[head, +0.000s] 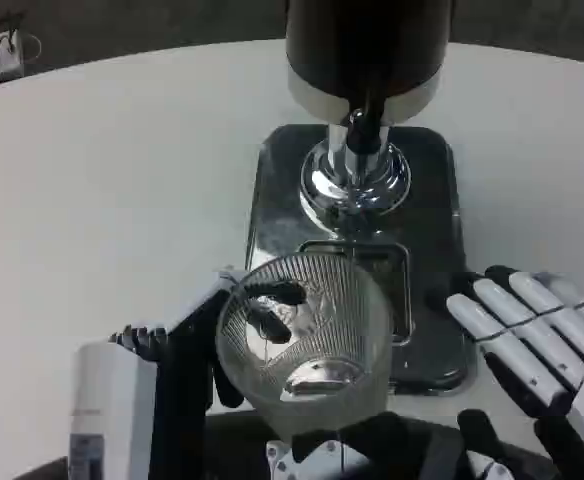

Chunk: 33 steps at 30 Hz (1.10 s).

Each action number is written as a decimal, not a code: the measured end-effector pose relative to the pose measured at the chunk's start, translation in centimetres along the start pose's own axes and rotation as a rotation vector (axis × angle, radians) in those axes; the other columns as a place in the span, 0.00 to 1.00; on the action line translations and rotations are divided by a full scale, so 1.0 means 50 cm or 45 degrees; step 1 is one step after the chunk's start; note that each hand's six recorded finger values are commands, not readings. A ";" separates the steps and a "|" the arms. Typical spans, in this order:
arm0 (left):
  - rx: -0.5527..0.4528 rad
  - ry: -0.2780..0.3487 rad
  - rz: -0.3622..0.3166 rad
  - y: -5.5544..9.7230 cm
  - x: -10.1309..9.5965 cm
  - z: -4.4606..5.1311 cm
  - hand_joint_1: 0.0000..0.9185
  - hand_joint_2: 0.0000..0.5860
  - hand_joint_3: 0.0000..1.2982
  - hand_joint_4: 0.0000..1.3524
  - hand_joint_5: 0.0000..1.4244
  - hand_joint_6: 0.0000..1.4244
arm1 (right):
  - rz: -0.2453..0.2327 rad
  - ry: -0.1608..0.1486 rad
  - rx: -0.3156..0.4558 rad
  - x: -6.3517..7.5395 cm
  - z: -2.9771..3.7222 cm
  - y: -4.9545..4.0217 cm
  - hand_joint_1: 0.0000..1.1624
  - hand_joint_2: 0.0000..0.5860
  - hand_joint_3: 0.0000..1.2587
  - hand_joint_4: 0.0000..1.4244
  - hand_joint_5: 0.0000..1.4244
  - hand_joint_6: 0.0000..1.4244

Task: Grasp the cup under the faucet to collect the drink, then remove the cup.

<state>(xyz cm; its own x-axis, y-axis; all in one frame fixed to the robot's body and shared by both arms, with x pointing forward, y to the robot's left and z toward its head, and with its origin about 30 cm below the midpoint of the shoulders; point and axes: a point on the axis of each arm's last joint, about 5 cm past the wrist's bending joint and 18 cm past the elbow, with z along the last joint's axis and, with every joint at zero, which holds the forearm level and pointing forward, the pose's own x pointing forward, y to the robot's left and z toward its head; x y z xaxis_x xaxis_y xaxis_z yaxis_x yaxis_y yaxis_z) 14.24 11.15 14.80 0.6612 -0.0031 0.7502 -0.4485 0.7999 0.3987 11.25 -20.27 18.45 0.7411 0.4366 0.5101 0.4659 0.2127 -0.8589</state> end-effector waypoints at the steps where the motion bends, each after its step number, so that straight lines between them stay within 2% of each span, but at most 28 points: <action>1: -0.003 0.003 -0.002 0.000 0.000 0.000 0.80 0.00 0.83 0.78 0.84 0.93 | 0.002 0.001 0.001 -0.001 0.000 0.000 0.14 1.00 0.11 0.08 0.08 0.11; 21: 0.003 0.016 -0.011 -0.003 0.000 0.000 0.81 0.00 0.82 0.77 0.84 0.93 | 0.009 0.010 0.008 -0.004 0.000 0.000 0.15 1.00 0.11 0.08 0.09 0.12; 26: 0.040 0.039 0.010 -0.015 0.008 -0.024 0.81 0.00 0.82 0.77 0.84 0.92 | 0.013 0.014 0.004 -0.007 0.001 -0.002 0.15 1.00 0.11 0.08 0.09 0.12; 33: 0.102 0.078 0.046 -0.042 0.044 -0.074 0.81 0.00 0.82 0.77 0.84 0.92 | 0.016 0.025 -0.018 -0.014 0.003 -0.012 0.15 1.00 0.11 0.08 0.09 0.13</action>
<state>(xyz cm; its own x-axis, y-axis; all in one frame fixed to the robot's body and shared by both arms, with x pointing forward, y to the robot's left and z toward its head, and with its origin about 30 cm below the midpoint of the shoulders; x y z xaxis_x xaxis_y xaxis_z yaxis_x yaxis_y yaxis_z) 18.85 11.67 13.67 0.6783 0.0633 0.7321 -0.5177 0.7481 0.4151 10.40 -20.54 18.60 0.7564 0.4216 0.5002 0.4633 0.1945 -0.8646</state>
